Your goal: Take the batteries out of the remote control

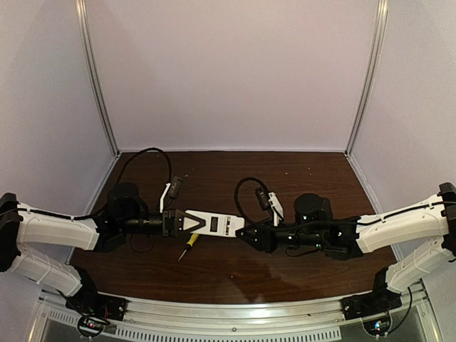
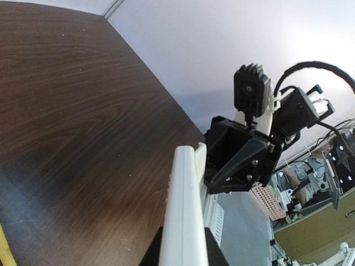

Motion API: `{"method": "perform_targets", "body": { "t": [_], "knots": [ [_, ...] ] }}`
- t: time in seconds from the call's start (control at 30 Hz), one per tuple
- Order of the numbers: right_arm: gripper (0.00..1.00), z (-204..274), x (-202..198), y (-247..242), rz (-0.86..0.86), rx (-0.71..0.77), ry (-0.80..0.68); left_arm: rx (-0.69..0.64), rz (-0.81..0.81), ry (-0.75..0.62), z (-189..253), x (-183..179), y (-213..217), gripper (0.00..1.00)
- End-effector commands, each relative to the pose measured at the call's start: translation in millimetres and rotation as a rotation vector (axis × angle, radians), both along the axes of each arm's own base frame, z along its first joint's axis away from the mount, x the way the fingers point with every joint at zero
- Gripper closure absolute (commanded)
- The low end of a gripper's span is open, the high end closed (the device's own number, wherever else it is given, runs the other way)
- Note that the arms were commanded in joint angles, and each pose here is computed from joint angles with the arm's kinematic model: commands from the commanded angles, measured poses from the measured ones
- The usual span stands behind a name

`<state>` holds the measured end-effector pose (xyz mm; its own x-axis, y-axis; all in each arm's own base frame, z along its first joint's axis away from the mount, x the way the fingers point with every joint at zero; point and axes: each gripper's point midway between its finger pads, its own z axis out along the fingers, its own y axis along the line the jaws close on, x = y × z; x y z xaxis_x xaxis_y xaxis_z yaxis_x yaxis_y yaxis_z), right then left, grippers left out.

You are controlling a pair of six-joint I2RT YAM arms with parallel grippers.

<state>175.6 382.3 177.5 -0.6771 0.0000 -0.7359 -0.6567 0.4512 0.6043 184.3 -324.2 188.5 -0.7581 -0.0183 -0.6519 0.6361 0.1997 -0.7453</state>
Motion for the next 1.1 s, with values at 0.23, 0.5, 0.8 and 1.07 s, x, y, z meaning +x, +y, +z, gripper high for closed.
{"method": "perform_targets", "body": {
  "t": [0.23,0.5,0.8,1.07],
  "knots": [
    [0.81,-2,1,-2,-0.011,-0.013,-0.012,-0.028,0.038,-0.087,24,9,-1,1.0],
    [0.83,-2,2,-1,-0.013,-0.013,-0.011,-0.024,0.042,-0.088,24,10,-1,1.0],
    [0.95,-5,3,8,0.002,-0.006,-0.009,-0.025,0.042,-0.093,25,10,-1,1.0],
    [1.0,-1,1,13,0.025,0.005,-0.013,-0.02,0.043,-0.096,25,10,-1,1.0]
  ]
}}
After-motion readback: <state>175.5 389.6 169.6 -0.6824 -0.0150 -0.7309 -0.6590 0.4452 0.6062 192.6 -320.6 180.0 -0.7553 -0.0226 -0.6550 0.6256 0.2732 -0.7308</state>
